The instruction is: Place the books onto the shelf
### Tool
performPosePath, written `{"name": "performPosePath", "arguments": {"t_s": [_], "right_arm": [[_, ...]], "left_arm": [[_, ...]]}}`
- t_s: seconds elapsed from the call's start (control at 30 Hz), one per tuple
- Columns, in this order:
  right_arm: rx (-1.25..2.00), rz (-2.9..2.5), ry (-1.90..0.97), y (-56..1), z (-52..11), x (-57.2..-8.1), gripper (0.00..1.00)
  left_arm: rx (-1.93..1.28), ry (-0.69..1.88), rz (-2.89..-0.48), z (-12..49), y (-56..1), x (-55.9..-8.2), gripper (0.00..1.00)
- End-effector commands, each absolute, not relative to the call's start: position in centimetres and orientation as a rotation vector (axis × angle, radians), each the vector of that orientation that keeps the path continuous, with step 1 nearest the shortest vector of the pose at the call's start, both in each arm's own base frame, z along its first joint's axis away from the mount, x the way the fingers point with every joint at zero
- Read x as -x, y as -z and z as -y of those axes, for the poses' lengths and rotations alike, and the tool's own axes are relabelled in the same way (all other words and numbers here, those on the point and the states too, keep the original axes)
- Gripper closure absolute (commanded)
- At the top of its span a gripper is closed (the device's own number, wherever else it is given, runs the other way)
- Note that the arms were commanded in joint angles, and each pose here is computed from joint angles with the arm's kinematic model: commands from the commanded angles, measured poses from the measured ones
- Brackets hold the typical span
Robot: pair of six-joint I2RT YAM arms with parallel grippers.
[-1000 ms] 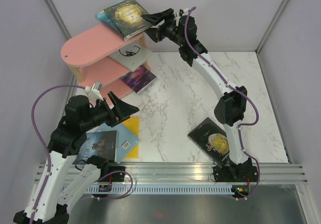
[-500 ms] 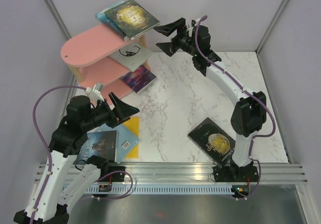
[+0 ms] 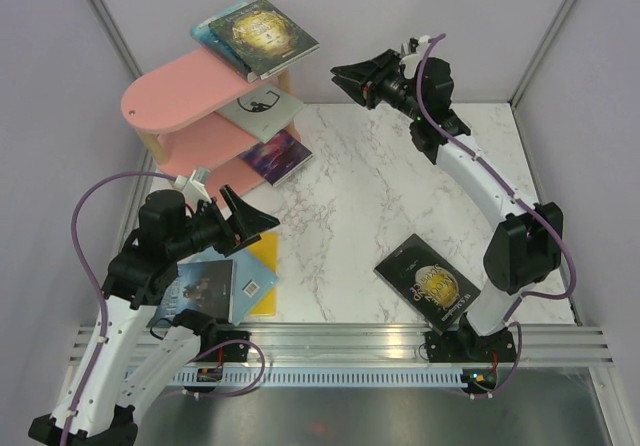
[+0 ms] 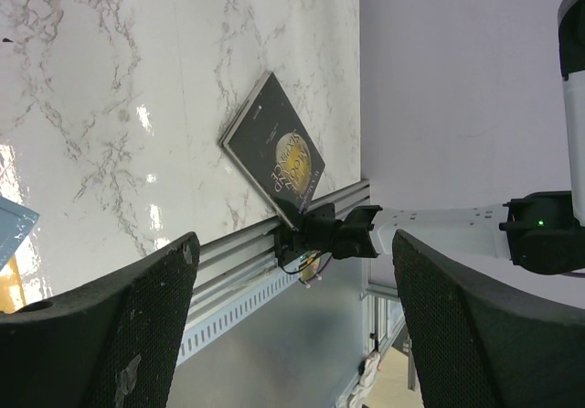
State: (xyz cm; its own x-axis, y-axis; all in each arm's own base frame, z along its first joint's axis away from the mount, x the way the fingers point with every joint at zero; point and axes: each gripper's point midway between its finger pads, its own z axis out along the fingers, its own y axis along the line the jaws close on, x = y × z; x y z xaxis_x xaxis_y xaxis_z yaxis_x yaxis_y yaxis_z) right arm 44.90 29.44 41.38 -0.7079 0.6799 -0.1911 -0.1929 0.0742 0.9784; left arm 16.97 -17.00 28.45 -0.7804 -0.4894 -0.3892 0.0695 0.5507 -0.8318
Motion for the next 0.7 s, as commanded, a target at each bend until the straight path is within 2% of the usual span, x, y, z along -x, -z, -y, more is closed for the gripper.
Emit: {"name": "performPosePath", "arguments": {"t_s": [0.0, 0.13, 0.3, 0.43, 0.67], "right_arm": [[-0.406, -1.627, -1.753, -43.9, -30.2, -44.5, 0.67], [-0.412, -1.631, -1.766, -43.9, -31.9, -46.1, 0.78], [-0.396, -1.609, -1.8, -45.3, -33.7, -47.5, 0.83], [-0.41, -1.613, -1.806, -44.9, -34.6, -48.4, 0.92], [-0.42, -1.616, -1.818, -44.4, -35.9, -49.6, 0.95]], "left_arm": [[0.301, 1.195, -2.189, 17.0, -28.0, -17.1, 0.13], [0.303, 1.194, -2.179, 16.9, -28.2, -17.1, 0.13], [0.295, 1.194, -2.167, 16.8, -28.5, -17.0, 0.13], [0.285, 1.192, -2.157, 16.8, -28.8, -16.9, 0.13], [0.284, 1.179, -2.159, 16.7, -28.8, -17.0, 0.13]]}}
